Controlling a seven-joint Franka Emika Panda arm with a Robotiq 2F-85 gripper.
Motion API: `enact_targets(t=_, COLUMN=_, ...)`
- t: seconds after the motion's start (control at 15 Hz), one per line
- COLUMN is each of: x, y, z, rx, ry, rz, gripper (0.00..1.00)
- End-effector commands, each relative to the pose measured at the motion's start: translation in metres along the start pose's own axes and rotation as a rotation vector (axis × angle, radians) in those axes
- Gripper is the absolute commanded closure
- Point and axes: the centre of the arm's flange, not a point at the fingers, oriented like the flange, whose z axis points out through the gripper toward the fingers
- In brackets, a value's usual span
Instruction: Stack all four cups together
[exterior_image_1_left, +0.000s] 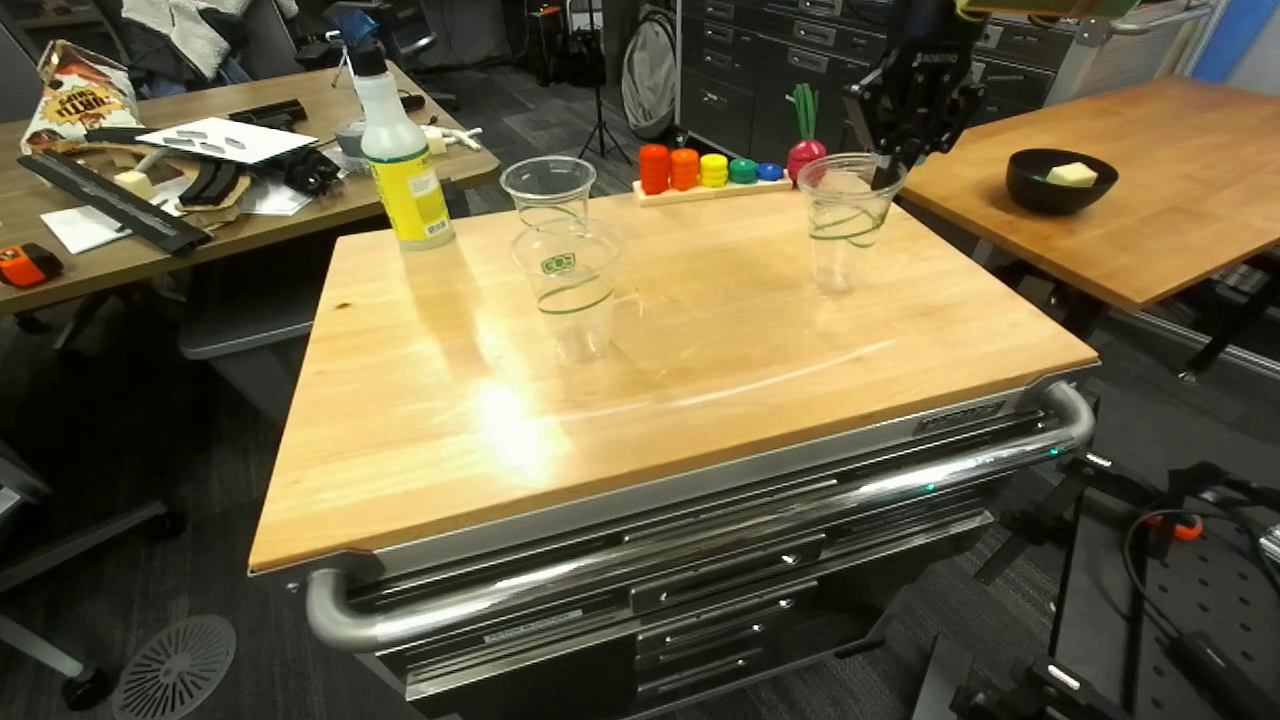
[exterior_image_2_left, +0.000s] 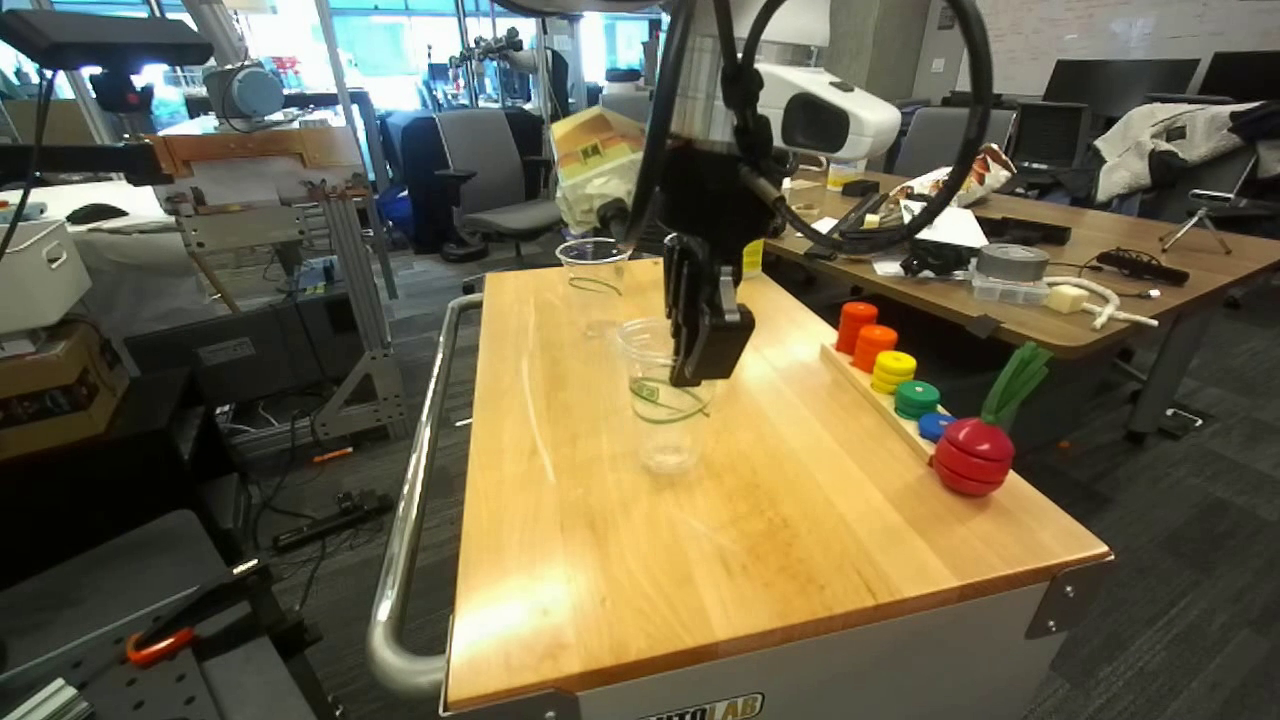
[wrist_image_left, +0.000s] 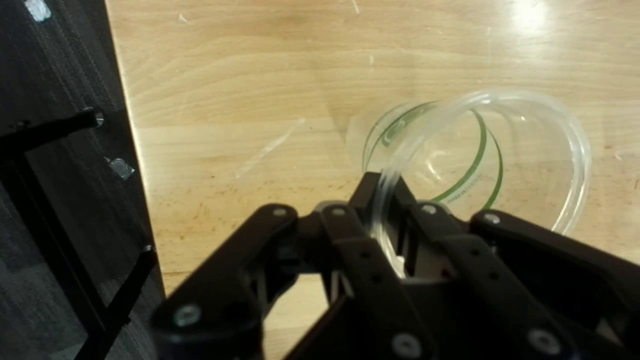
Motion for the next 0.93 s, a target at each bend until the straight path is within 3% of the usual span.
enact_targets(t=0.0, x=0.004, y=-0.014, z=-0.021, rx=0.051, ry=-0.002, rz=0.026, gripper=0.98)
enact_targets(t=0.27, x=0.015, y=-0.064, z=-0.071, rx=0.063, ry=0.002, rz=-0.009, gripper=0.98)
enact_targets(t=0.6, x=0.034, y=-0.16, z=-0.145, rx=0.069, ry=0.073, rz=-0.135, gripper=0.98)
enact_targets(t=0.87, x=0.063, y=-0.227, z=-0.156, rx=0.063, ry=0.152, rz=-0.223, gripper=0.98)
